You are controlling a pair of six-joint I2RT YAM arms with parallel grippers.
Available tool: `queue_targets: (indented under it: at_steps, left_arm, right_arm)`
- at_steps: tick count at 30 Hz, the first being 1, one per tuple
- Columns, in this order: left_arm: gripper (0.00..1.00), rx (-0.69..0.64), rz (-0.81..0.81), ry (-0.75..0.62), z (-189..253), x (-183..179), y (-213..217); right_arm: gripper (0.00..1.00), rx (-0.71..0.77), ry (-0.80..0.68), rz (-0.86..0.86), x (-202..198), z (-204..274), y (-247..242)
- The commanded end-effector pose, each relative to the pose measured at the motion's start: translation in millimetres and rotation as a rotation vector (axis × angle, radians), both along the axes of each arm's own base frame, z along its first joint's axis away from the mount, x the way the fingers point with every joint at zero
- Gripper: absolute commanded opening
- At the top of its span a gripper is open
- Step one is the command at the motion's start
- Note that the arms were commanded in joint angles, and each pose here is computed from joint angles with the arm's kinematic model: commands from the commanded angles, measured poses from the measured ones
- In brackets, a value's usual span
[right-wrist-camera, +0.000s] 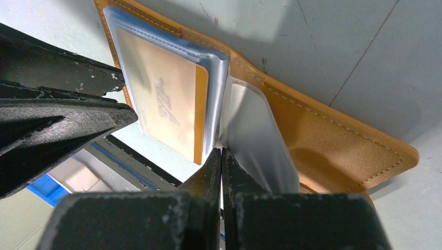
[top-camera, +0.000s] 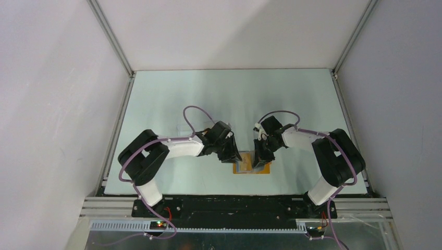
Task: Put the credit cards into the card holder
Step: Turn over the card holder.
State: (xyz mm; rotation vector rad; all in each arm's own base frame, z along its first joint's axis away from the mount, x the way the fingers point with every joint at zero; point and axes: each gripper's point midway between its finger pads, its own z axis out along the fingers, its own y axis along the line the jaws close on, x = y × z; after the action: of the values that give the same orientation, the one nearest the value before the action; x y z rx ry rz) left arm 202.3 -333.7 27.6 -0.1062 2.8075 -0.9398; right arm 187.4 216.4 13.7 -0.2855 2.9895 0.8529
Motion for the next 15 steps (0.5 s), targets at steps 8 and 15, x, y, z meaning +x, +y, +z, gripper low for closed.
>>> queue_targets:
  at_steps: [8, 15]
  left_arm:
    - [0.27, -0.045, -0.059, -0.075, 25.0, 9.4, -23.7]
    - [0.20, -0.086, -0.076, -0.111, 46.0, 6.1, -32.2]
  right_arm:
    - [0.00, -0.036, 0.014, 0.001, -3.0, -17.1, -3.7]
    - [0.00, -0.031, 0.013, 0.004, -3.4, -16.3, -1.8]
